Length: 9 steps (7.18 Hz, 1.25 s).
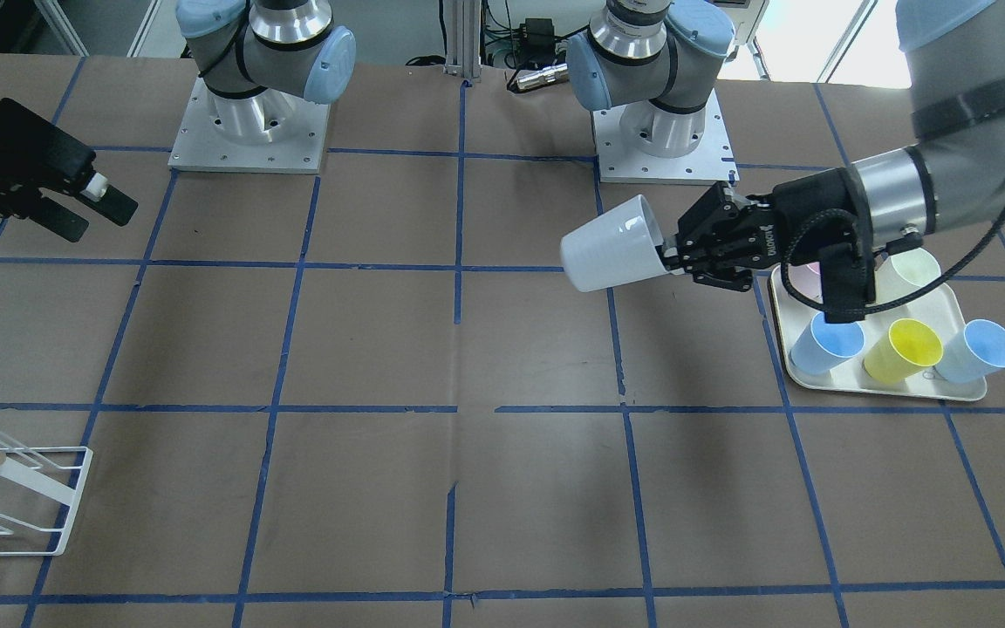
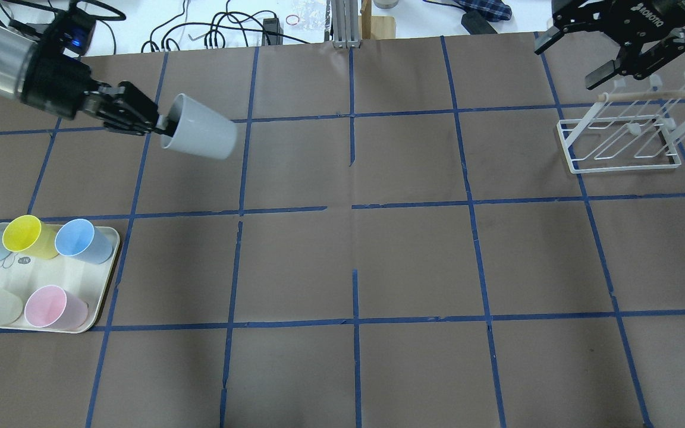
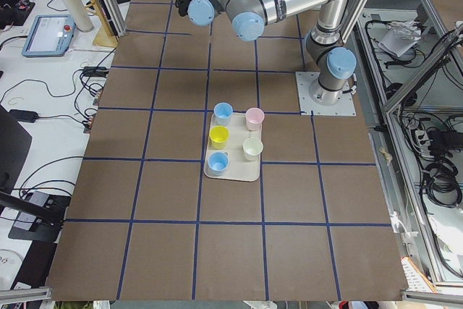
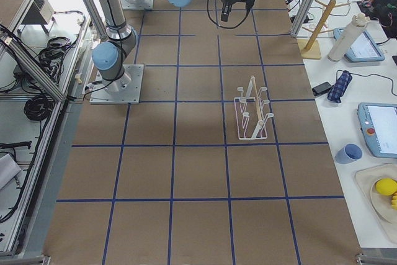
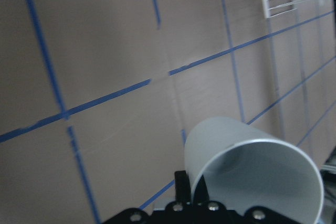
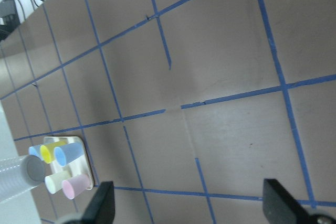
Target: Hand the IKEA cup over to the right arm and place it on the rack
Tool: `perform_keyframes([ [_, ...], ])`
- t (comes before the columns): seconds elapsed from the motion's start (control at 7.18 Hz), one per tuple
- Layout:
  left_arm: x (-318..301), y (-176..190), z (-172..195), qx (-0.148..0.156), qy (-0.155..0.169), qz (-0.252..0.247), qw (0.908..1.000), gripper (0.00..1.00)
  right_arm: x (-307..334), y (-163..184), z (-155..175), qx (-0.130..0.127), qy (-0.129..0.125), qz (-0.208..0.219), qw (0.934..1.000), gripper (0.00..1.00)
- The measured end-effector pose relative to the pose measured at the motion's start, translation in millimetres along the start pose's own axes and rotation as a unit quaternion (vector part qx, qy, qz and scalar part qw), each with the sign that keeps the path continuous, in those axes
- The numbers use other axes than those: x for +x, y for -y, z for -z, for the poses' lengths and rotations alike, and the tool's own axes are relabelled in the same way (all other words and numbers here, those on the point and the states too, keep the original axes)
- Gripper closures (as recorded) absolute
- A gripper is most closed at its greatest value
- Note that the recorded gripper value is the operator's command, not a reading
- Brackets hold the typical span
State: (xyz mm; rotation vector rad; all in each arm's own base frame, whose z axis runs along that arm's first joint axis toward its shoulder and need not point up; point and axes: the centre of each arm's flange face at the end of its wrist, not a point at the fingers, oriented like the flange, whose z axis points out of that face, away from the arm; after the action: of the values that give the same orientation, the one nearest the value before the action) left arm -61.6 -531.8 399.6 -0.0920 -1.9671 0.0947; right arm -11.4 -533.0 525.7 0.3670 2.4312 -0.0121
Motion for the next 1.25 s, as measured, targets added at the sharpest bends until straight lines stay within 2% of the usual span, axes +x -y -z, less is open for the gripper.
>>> perform_keyframes([
  [0.14, 6, -6, -37, 0.027, -0.074, 0.023, 0.9966, 1.0, 8, 0, 1, -0.011, 0.047, -0.019, 0.9987, 0.0],
  [0.28, 17, -13, -75, 0.049, -0.142, 0.041, 0.9878, 1.0, 11, -3, -4, -0.026, 0.094, -0.039, 0.9945, 0.0],
  [0.42, 26, -21, -114, 0.064, -0.2, 0.057, 0.9759, 1.0, 11, -7, -9, -0.037, 0.128, -0.056, 0.9895, 0.0],
  [0.7, 37, -40, -183, 0.082, -0.288, 0.079, 0.9509, 1.0, 3, -19, -12, -0.061, 0.194, -0.104, 0.9735, 0.0],
  [0.84, 44, -51, -209, 0.079, -0.312, 0.087, 0.9428, 1.0, -1, -23, -12, -0.067, 0.215, -0.122, 0.9667, 0.0],
  [0.98, 52, -61, -227, 0.069, -0.324, 0.09, 0.9393, 1.0, -3, -26, -11, -0.07, 0.227, -0.132, 0.9623, 0.0],
  [1.25, 69, -75, -251, 0.061, -0.347, 0.092, 0.9314, 1.0, -7, -33, -11, -0.076, 0.233, -0.142, 0.959, 0.0],
])
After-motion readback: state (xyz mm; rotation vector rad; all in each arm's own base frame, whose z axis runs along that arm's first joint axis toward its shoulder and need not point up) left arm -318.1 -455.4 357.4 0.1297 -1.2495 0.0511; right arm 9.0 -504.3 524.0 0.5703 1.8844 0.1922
